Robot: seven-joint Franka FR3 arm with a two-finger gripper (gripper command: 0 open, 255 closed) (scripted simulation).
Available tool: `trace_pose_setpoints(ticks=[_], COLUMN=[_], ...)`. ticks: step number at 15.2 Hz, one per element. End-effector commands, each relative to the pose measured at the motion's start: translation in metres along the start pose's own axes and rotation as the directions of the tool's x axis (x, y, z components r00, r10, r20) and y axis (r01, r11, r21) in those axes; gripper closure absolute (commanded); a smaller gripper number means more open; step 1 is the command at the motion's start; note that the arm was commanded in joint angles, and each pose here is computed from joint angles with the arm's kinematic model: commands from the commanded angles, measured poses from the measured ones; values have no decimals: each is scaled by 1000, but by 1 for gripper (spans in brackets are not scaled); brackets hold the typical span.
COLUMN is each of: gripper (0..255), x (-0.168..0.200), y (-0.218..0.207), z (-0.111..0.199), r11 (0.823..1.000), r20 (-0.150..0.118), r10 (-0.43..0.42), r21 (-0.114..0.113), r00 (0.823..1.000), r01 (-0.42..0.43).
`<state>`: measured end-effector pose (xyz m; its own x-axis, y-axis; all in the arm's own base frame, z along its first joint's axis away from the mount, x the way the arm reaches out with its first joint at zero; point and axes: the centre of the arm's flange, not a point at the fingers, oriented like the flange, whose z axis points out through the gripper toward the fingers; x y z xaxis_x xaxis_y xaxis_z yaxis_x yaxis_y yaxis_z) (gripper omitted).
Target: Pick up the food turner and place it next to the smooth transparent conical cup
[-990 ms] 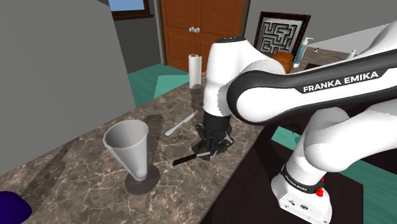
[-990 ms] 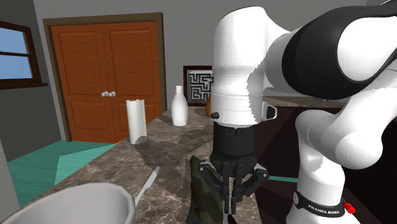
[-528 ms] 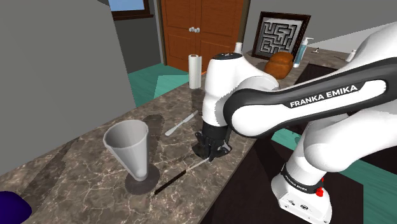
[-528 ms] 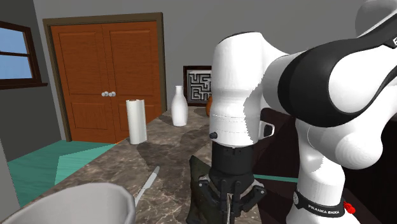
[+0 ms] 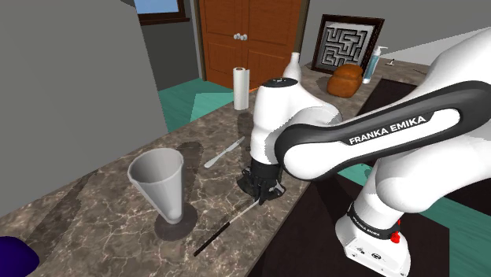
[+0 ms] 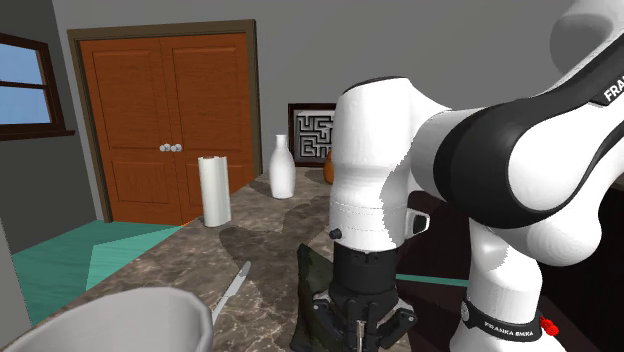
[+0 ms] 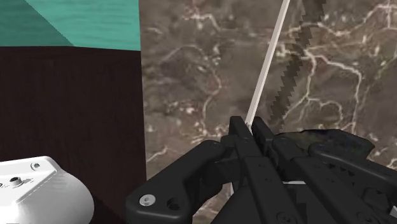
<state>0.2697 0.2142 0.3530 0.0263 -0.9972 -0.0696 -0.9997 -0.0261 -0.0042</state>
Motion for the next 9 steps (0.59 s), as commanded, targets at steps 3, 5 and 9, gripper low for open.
trace_pose_setpoints(ticks=[3, 5, 9], gripper=[255, 0, 0], x=[2, 2, 2], y=[1, -1, 1], z=[2, 2, 2], r11=[1000, 1000, 1000], r20=[-3, -3, -3], r10=[2, 2, 2], r21=[-5, -5, -5], r00=[1000, 1000, 1000], r01=[-2, -2, -2])
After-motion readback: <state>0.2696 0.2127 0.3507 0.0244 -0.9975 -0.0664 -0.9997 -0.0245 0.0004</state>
